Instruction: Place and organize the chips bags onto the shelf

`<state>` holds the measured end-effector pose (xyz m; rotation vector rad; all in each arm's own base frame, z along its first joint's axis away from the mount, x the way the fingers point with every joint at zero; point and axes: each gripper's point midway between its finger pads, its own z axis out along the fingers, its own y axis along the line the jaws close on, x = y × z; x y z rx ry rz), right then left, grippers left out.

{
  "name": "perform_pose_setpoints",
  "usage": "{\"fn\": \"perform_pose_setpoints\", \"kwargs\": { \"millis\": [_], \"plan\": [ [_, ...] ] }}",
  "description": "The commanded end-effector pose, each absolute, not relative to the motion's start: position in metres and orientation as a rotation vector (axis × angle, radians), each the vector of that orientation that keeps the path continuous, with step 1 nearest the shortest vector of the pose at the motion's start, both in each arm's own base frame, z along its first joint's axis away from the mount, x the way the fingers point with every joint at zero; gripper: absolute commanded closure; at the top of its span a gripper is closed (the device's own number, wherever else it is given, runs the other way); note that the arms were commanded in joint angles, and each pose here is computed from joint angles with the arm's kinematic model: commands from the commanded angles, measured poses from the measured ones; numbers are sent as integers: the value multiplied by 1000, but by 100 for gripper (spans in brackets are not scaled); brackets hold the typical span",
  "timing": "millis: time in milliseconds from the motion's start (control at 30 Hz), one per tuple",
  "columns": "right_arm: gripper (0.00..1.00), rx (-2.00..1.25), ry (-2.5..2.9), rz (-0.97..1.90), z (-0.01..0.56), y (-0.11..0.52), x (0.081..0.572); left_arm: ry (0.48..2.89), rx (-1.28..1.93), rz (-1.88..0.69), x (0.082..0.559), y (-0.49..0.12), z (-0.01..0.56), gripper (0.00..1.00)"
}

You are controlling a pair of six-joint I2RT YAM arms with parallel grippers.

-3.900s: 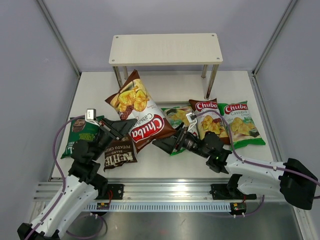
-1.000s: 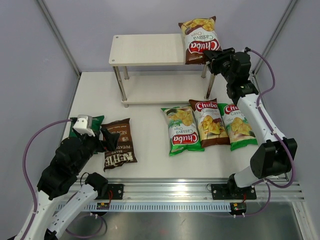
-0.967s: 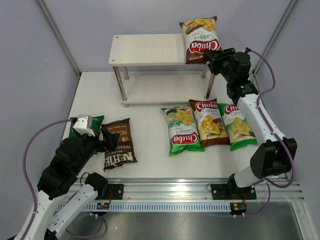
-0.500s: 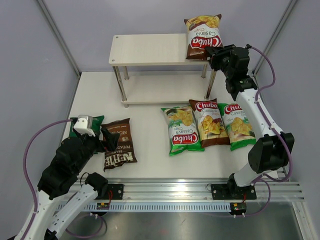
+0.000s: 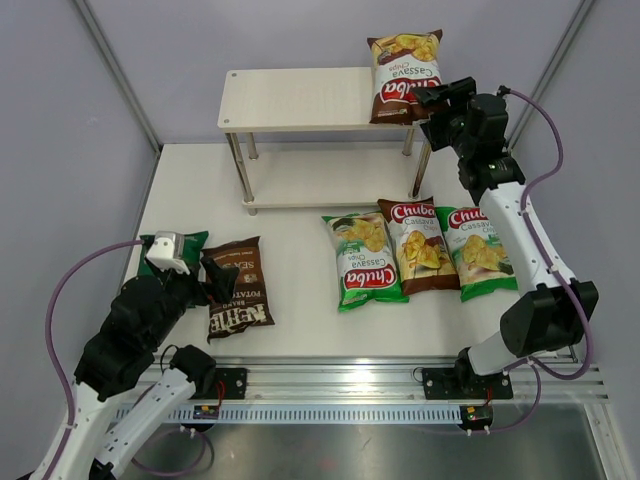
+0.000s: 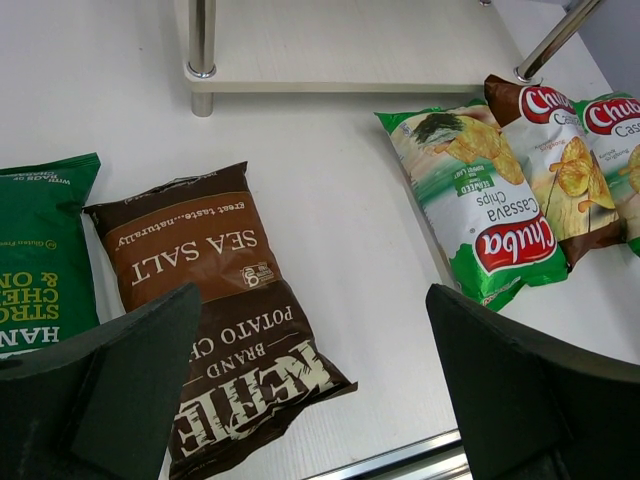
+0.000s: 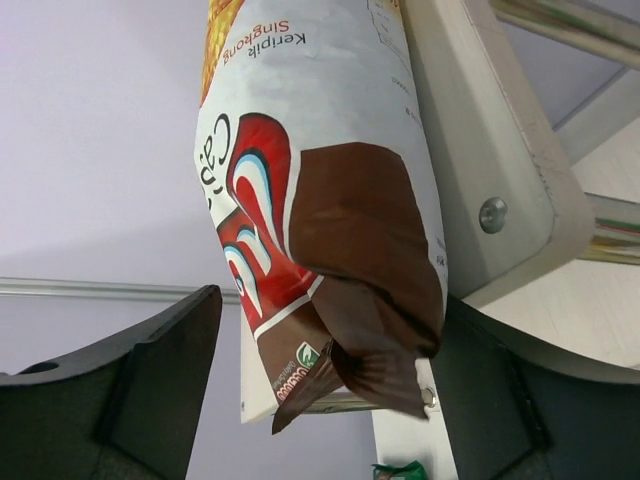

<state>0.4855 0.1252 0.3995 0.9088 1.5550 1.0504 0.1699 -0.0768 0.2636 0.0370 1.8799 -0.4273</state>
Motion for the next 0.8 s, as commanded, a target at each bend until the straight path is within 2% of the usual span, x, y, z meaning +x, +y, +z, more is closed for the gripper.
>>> {"fn": "perform_pose_setpoints", "kwargs": {
  "millis": [0, 133, 467, 533, 700, 767],
  "plan": [
    [12, 917, 1625, 900, 389, 108, 471, 1826, 32, -435, 174, -77, 275, 1],
    [1, 921, 1649, 850, 385, 101, 462, 1826, 22, -432, 173, -76, 275, 1],
    [1, 759, 1601, 745, 417, 80, 409, 1913, 23, -405, 183, -82, 264, 1],
    [1, 722, 1605, 716, 407, 77, 398, 1963, 32, -423, 187, -91, 258, 1],
    [1, 554, 1590, 632, 413, 68, 342, 2005, 51, -658, 199, -139, 250, 1],
    [0, 496, 1622, 621, 402, 69, 317, 2002, 76, -843, 204, -172, 254, 1]
  ]
}}
